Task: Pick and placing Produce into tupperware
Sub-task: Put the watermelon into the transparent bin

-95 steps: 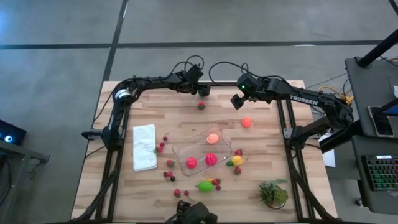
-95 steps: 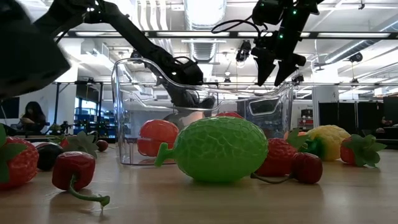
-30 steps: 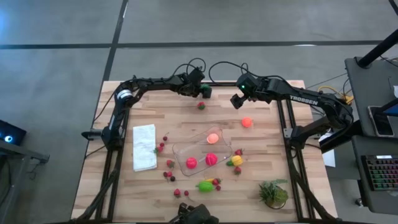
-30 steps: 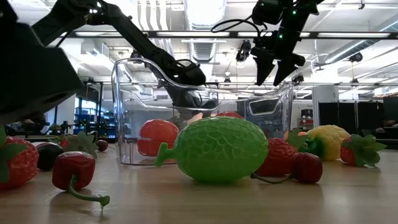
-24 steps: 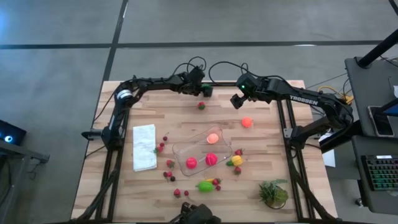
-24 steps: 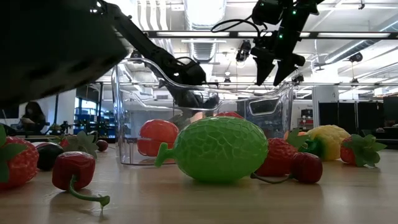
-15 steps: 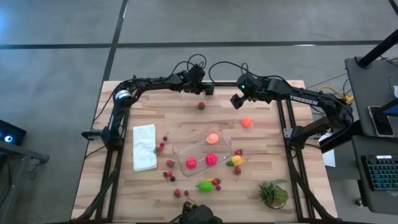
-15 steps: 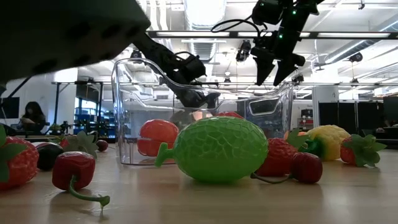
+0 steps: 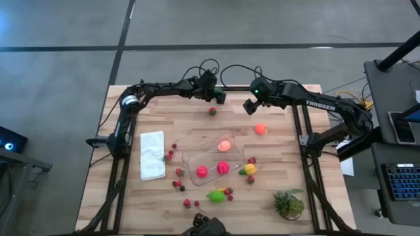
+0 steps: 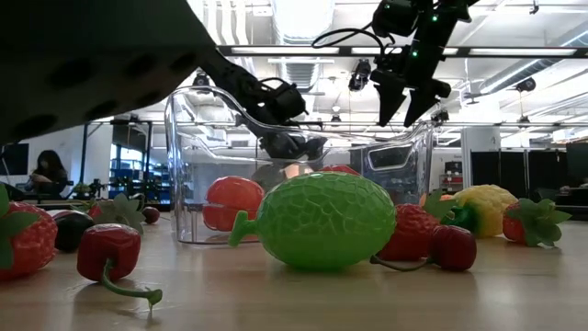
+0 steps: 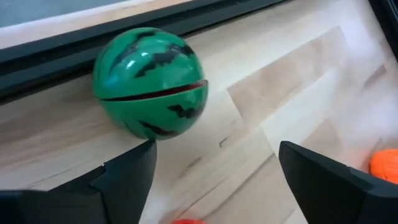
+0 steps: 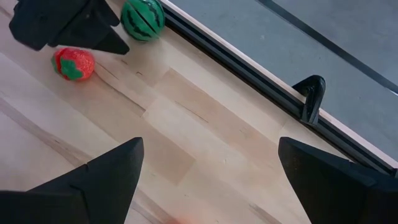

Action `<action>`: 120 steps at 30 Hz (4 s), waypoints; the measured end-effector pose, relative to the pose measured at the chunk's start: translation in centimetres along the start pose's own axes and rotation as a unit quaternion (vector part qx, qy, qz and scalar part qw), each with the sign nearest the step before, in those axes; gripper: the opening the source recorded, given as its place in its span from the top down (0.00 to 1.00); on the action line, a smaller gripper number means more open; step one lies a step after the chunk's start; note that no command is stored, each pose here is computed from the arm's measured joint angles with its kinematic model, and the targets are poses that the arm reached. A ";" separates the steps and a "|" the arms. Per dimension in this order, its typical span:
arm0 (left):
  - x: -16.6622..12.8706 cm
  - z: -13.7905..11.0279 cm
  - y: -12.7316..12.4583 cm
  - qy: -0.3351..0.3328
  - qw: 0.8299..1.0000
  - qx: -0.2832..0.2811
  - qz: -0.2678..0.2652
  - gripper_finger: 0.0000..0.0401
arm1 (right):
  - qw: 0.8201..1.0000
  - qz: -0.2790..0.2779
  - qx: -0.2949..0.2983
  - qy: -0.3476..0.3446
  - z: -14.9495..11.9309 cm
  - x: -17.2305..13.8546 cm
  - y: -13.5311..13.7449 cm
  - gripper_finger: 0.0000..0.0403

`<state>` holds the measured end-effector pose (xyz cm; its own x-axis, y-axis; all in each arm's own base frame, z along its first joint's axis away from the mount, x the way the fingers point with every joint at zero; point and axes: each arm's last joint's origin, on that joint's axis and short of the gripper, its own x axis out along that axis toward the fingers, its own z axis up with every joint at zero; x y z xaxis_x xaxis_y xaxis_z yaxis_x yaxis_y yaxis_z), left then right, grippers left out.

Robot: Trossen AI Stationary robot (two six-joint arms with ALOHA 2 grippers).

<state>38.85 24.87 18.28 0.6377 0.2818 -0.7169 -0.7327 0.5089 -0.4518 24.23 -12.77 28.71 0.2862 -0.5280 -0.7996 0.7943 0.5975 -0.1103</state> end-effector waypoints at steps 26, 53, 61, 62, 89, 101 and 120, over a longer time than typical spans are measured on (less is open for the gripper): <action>-0.1 0.3 -0.2 -0.026 0.999 0.038 0.021 0.11 | 1.000 0.000 0.001 0.000 0.0 0.0 0.0 0.09; -0.5 1.0 -1.0 -0.047 0.999 0.017 -0.018 0.11 | 1.000 0.000 0.009 0.001 0.0 0.0 0.0 0.09; -0.7 1.0 -1.1 -0.039 0.999 0.020 -0.006 0.11 | 1.000 0.000 0.007 0.002 0.0 0.0 0.0 0.09; -0.8 1.0 -1.1 -0.035 0.999 0.020 0.000 0.11 | 1.000 0.000 0.007 0.002 0.0 0.0 0.0 0.09; -2.2 3.3 -0.9 -0.047 0.995 0.029 0.081 0.11 | 1.000 -0.001 0.015 0.000 0.0 0.1 -0.1 0.09; -2.4 2.5 -0.6 -0.005 0.996 0.031 0.089 0.11 | 0.998 -0.003 0.063 -0.001 0.0 0.1 -0.1 0.09; -1.8 4.5 -1.8 -0.128 0.990 0.051 -0.021 0.11 | 0.998 -0.004 0.060 0.008 -0.2 0.0 -0.1 0.09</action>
<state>40.06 27.09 22.76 0.7165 0.4480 -0.5347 -0.6841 0.6013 -0.4129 24.07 -12.76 28.61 0.2717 -0.5219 -0.8086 0.8548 0.5169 -0.0465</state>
